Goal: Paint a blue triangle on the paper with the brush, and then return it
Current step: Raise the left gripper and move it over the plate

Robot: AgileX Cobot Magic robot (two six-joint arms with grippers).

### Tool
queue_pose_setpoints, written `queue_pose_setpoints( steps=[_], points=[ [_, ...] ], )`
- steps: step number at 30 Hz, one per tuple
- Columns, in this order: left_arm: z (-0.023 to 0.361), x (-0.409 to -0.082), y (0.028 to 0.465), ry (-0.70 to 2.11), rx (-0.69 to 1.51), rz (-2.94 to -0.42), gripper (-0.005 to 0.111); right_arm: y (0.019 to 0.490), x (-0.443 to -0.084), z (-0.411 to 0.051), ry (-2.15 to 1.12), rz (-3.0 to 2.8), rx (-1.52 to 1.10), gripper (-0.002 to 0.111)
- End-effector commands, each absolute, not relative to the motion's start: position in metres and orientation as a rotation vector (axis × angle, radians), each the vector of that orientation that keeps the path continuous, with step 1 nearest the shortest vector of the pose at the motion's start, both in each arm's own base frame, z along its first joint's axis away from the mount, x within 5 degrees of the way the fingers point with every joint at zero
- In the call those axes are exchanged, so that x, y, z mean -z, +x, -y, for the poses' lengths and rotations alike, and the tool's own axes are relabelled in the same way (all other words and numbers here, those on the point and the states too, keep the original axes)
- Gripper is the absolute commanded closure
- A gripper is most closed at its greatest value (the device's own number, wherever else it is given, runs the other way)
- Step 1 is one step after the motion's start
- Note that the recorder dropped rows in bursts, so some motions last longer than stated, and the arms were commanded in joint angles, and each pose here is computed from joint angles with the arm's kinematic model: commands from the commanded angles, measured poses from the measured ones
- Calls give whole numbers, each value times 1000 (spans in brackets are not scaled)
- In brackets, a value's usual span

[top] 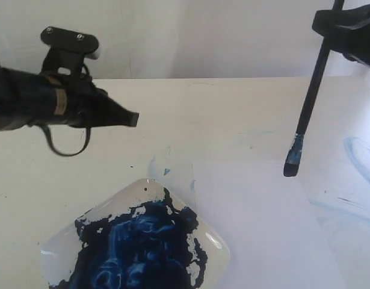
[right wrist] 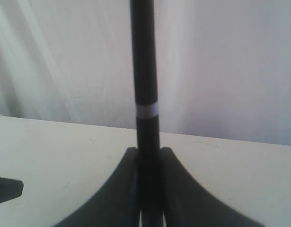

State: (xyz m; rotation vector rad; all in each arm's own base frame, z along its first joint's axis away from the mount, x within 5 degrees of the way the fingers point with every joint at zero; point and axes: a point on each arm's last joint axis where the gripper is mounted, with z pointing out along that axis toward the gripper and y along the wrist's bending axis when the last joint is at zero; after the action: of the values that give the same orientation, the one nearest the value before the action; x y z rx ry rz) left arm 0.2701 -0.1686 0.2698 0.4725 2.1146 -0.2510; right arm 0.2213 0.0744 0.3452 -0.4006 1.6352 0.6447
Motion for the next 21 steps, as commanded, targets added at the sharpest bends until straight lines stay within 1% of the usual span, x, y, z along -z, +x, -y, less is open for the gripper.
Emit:
queue_pose_setpoints(
  steps=[1, 5, 7, 8, 11, 13, 15, 18, 21],
  points=[
    [190, -280, 306, 436, 315, -2054, 107, 211, -349, -68, -365, -1624, -603, 108],
    [207, -281, 324, 358, 613, -1953, 107, 205, -351, -68, -372, -1607, -597, 108],
    [213, -280, 328, 432, 806, -1912, 107, 204, -351, -67, -367, -1609, -586, 108],
    [212, -277, 331, 463, 868, -1926, 107, 203, -351, -66, -363, -1610, -581, 108],
    [213, -268, 338, 595, 981, -2055, 107, 201, -353, -67, -375, -1598, -597, 108],
    [215, -268, 339, 665, 1097, -2043, 107, 199, -353, -70, -396, -1588, -640, 108],
    [220, -274, 341, 715, 1108, -2005, 107, 197, -351, -72, -409, -1587, -673, 108],
    [235, -274, 344, 716, 1032, -1984, 107, 194, -345, -75, -420, -1589, -721, 108],
    [258, -263, 343, 780, 980, -1972, 107, 194, -342, -75, -403, -1599, -731, 108]
  ],
)
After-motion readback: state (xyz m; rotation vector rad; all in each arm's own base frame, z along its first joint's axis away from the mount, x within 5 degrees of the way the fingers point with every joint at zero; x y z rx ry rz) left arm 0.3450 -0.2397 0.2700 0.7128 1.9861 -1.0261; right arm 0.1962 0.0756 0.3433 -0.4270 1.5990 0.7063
